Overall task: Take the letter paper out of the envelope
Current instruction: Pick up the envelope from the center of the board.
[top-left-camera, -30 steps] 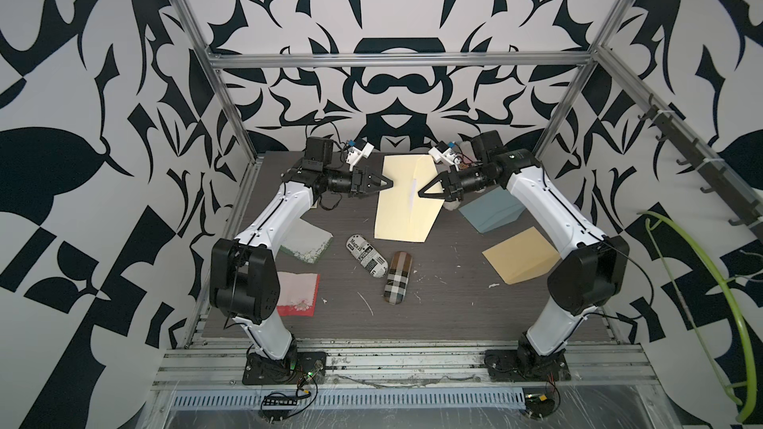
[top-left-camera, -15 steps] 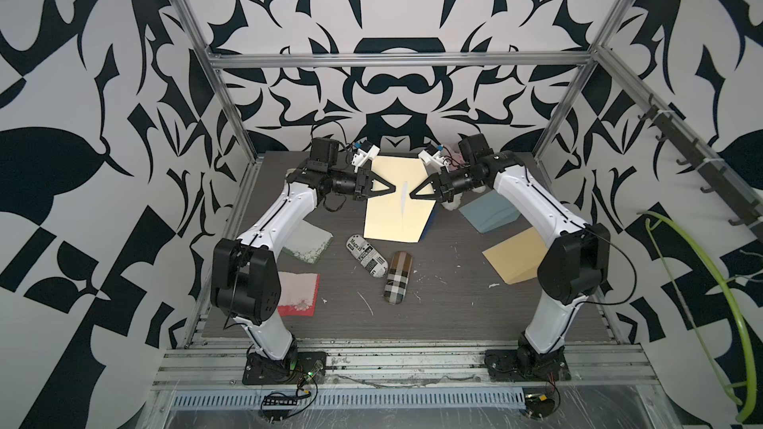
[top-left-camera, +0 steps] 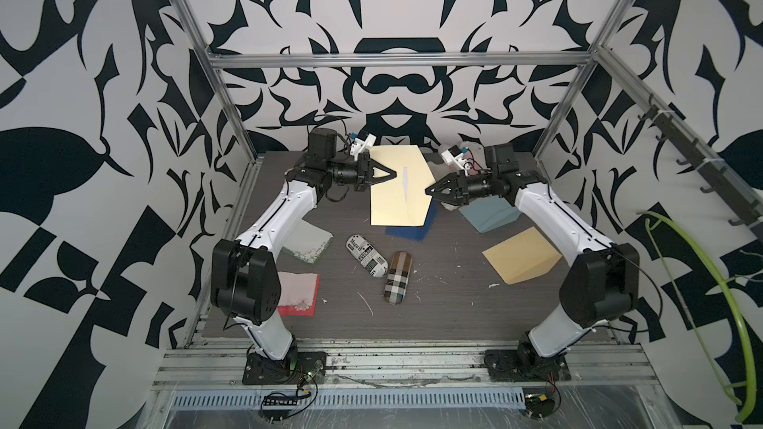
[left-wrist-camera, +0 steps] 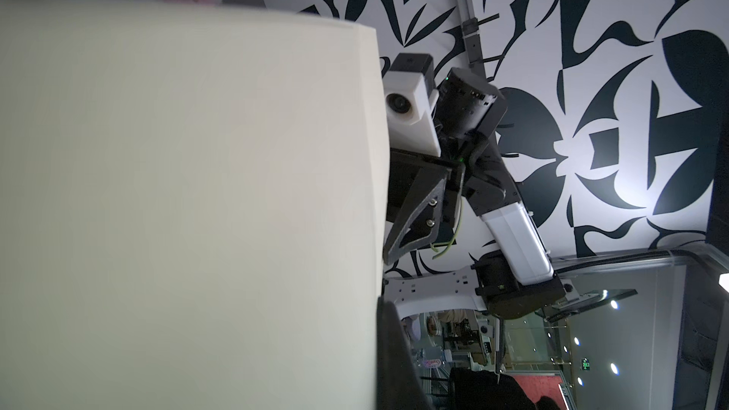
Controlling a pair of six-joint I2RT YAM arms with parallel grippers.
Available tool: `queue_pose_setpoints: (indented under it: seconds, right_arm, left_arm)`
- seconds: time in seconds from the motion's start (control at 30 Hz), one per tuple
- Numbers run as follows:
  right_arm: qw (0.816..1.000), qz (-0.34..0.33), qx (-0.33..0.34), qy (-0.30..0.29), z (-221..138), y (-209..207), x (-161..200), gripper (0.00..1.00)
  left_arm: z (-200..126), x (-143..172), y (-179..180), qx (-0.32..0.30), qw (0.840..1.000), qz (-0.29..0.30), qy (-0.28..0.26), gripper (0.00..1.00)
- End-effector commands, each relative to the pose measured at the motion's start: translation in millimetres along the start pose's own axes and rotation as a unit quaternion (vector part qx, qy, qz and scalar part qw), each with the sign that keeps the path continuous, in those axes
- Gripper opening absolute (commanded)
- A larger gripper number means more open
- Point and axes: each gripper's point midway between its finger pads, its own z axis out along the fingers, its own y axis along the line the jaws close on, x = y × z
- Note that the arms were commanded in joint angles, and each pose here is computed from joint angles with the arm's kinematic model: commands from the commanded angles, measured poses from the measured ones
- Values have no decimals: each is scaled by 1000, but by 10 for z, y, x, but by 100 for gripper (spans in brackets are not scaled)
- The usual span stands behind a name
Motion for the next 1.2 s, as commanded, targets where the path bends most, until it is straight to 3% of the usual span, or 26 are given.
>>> queue_pose_setpoints:
  seconds: [0.0,0.17,0.4,0.77,1.17]
  right_arm:
    - [998,-44,-11,-41,-27,198,-148,38]
    - [996,-50,-4,-75,-60,187,-199,39]
    - [991,-34,-51,-117,-29,283,-311,40]
    - [989,-33,-57,-132,168,274,-285,41]
    - [987,-40,-101,-118,336,546,-200,41]
  left_arm:
    - [-9,-173,-228,17,1000,16,-18,0]
    - [22,-254,-281,35,999,8,-27,0]
    - [103,-328,-337,42,999,9,-33,0]
    - [148,-379,-456,47,998,15,-38,0]
    - [142,-402,-482,47,998,18,-42,0]
